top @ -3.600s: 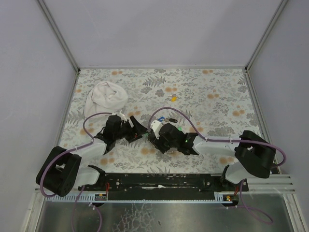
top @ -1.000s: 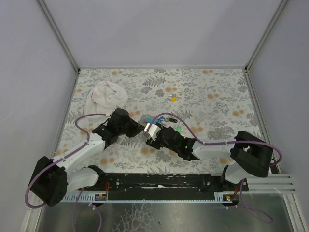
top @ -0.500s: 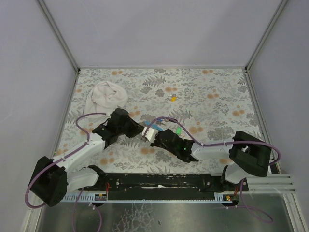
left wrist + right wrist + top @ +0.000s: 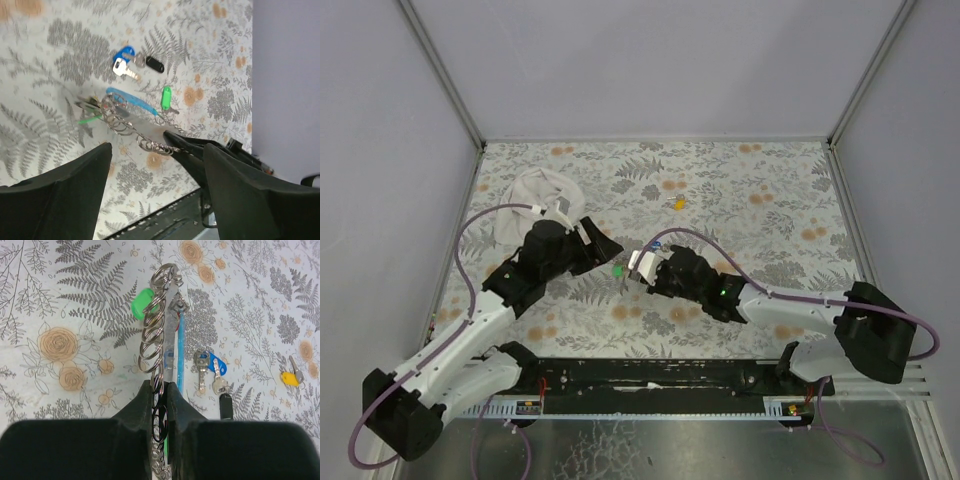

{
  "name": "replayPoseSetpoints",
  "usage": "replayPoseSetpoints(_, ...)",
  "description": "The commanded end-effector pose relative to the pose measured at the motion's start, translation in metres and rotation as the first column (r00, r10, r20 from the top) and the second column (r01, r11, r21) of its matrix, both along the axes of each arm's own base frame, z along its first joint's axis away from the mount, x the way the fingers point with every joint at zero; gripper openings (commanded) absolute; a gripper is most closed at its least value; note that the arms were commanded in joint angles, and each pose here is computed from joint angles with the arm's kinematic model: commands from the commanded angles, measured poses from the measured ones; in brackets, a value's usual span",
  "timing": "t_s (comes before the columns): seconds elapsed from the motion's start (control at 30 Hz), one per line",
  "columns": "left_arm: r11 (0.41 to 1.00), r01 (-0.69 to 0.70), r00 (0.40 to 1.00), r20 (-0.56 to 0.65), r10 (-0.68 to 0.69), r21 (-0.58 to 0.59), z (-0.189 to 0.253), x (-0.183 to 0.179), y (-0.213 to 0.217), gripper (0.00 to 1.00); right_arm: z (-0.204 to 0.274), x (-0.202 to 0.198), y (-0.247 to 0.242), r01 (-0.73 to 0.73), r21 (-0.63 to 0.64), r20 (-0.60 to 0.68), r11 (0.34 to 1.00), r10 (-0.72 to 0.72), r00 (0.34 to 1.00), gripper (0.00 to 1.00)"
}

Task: Put the keys on the keyring

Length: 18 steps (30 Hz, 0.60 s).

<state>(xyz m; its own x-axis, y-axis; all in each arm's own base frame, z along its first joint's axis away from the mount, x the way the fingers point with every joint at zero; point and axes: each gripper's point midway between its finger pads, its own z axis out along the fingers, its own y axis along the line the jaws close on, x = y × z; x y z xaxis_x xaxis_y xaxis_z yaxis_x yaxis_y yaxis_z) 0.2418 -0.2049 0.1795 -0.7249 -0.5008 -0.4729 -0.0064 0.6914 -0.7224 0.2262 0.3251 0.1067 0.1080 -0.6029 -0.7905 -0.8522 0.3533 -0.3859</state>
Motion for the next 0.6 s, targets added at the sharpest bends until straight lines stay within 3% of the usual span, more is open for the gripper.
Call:
replayPoseSetpoints(0.0,0.981,0.083,0.972,0.205,-0.119,0.176,0.036,-0.001,0.015,0.76,0.053,0.000,0.007,-0.104,0.105,0.006,0.989,0.104,0.995,0.00)
replayPoseSetpoints(0.13,0.948,0.136,0.922,0.314,-0.227,0.287,0.050,-0.001,0.019,0.82,0.071,-0.003,-0.004,-0.162,0.136,-0.010,0.977,0.165,0.986,0.00)
replayPoseSetpoints(0.3,0.917,0.207,0.839,0.420,-0.346,0.342,0.056,-0.006,0.012,0.85,0.088,-0.010,-0.016,-0.221,0.177,-0.030,0.959,0.230,0.973,0.00)
replayPoseSetpoints(0.4,0.885,0.277,0.775,0.458,-0.436,0.373,0.054,-0.014,0.004,0.85,0.099,-0.013,-0.022,-0.244,0.207,-0.024,0.948,0.254,0.967,0.00)
replayPoseSetpoints(0.57,0.786,0.405,0.630,0.480,-0.610,0.468,0.048,-0.032,-0.006,0.86,0.113,-0.022,-0.027,-0.287,0.246,-0.017,0.926,0.300,0.954,0.00)
